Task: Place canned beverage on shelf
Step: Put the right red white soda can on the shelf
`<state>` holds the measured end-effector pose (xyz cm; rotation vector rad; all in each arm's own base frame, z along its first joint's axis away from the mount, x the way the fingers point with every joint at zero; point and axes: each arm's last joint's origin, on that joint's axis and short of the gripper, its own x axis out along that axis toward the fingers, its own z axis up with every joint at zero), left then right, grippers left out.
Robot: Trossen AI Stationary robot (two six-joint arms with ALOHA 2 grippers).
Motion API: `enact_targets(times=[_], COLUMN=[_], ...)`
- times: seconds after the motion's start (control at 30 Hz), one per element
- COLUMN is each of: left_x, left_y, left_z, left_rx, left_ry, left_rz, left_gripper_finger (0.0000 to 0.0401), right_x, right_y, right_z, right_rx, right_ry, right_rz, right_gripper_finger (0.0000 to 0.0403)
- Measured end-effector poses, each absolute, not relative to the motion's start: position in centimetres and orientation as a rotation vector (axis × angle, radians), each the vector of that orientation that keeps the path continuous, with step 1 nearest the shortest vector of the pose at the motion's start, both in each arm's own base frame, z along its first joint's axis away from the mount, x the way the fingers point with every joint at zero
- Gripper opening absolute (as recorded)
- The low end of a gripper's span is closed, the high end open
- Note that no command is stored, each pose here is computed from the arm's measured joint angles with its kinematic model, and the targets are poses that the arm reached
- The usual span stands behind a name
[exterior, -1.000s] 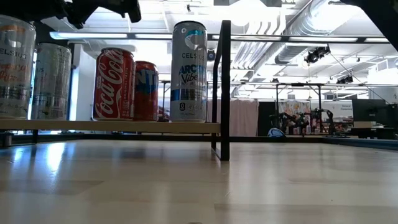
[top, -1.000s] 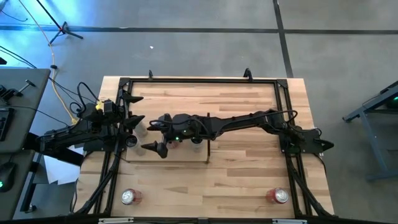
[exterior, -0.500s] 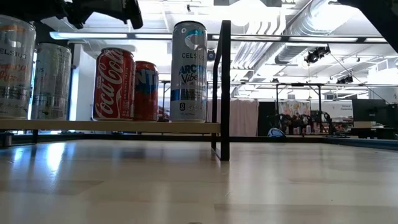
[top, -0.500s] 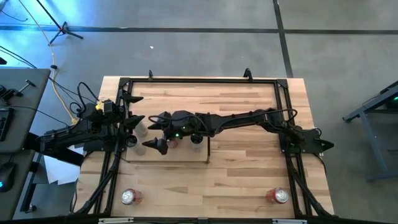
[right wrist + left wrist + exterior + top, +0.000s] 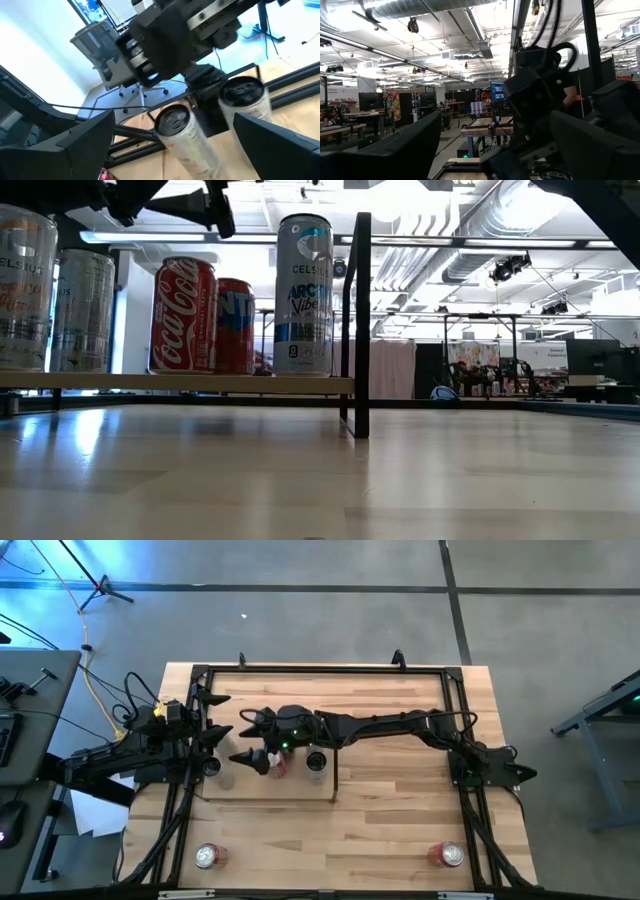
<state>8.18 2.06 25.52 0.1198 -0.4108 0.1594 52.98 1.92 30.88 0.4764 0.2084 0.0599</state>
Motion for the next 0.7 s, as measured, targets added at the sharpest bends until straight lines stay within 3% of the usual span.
enact_targets(times=[0.3, 0.7], left_x=[8.18, 8.18], left_y=[2.06, 2.06], left_z=[25.51, 25.51], left_rx=[0.120, 0.120], left_ry=[-0.411, -0.411], left_rz=[0.159, 0.159], left_gripper_finger=[0.0346, 0.0346], right_x=[52.97, 52.82], right_y=[1.20, 0.95], right_z=[31.02, 31.06], right_rx=[0.392, 0.338], right_ry=[0.214, 0.228], right_rz=[0.195, 0.209], right_gripper_finger=[0.0393, 0.0393])
